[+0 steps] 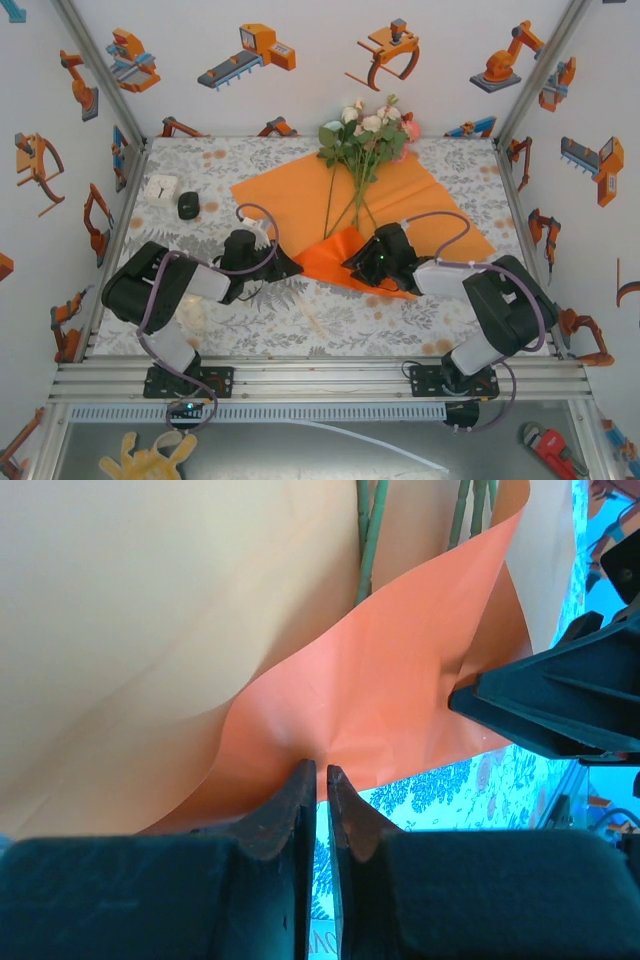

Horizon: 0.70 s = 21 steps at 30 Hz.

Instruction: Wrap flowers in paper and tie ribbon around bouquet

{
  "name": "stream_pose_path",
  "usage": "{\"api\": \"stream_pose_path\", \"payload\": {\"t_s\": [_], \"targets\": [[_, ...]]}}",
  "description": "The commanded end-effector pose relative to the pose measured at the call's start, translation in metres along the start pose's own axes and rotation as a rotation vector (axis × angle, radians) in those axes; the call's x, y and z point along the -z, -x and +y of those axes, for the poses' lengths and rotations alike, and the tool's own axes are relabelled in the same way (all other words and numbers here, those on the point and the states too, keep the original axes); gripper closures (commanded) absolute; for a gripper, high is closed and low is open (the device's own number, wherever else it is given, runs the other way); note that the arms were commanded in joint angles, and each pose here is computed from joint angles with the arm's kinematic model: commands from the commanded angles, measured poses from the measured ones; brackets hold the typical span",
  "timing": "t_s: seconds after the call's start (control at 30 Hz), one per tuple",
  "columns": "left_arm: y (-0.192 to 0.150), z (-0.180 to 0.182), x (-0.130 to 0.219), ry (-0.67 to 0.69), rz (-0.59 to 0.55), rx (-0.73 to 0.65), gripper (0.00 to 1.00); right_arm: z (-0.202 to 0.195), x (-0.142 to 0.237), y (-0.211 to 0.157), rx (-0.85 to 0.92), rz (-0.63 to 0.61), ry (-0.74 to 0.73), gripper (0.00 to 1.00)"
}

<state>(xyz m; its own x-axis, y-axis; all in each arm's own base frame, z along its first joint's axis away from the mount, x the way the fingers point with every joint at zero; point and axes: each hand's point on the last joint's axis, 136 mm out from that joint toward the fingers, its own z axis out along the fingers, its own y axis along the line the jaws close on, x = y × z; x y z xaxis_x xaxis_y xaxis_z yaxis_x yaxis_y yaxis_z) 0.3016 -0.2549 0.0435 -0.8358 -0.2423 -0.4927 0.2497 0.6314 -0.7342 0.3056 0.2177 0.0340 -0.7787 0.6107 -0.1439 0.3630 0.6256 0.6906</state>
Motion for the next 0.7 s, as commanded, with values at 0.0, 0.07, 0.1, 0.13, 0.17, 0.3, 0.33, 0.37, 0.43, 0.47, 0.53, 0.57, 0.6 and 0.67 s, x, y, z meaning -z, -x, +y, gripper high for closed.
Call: {"api": "stream_pose_path", "payload": {"t_s": [0.0,0.07,0.1,0.13,0.17,0.3,0.33,0.37,0.43,0.47,0.53,0.57,0.6,0.67], "targets": [[-0.005,0.016,0.011,0.078,0.0,0.02,0.81,-0.05,0.0,-0.004,0.02,0.006,-0.187,0.57],[0.0,0.013,0.014,0.104,0.004,-0.025,0.8,-0.05,0.007,-0.003,0.026,-0.004,-0.181,0.57],[0.002,0.012,0.014,0.113,0.01,-0.045,0.8,-0.051,0.01,-0.002,0.03,-0.01,-0.181,0.57],[0.006,0.011,0.014,0.121,0.011,-0.069,0.8,-0.052,0.015,-0.001,0.04,-0.017,-0.184,0.56],[0.008,0.011,0.014,0.134,0.013,-0.084,0.8,-0.055,0.021,0.0,0.048,-0.024,-0.196,0.56],[0.023,0.013,0.013,0.139,-0.008,-0.083,0.79,-0.074,0.038,0.003,0.029,-0.051,-0.23,0.55],[0.026,0.011,0.012,0.126,-0.011,-0.079,0.79,-0.077,0.043,0.005,0.022,-0.063,-0.224,0.55],[0.029,0.01,0.01,0.118,-0.008,-0.076,0.79,-0.081,0.047,0.006,0.013,-0.071,-0.223,0.55],[0.03,0.009,0.007,0.113,-0.002,-0.074,0.79,-0.085,0.052,0.008,0.001,-0.073,-0.217,0.55],[0.029,0.01,0.006,0.111,0.001,-0.071,0.79,-0.087,0.055,0.009,0.002,-0.074,-0.215,0.55],[0.027,0.009,0.005,0.094,0.005,-0.06,0.8,-0.088,0.062,0.013,0.007,-0.083,-0.218,0.54],[0.025,0.006,0.006,0.078,0.007,-0.061,0.8,-0.086,0.065,0.014,0.017,-0.084,-0.212,0.54],[0.024,0.002,0.007,0.053,0.011,-0.064,0.8,-0.084,0.068,0.017,0.025,-0.087,-0.209,0.54],[0.026,-0.011,0.015,0.018,-0.002,-0.09,0.8,-0.08,0.076,0.02,0.04,-0.092,-0.214,0.54]]}}
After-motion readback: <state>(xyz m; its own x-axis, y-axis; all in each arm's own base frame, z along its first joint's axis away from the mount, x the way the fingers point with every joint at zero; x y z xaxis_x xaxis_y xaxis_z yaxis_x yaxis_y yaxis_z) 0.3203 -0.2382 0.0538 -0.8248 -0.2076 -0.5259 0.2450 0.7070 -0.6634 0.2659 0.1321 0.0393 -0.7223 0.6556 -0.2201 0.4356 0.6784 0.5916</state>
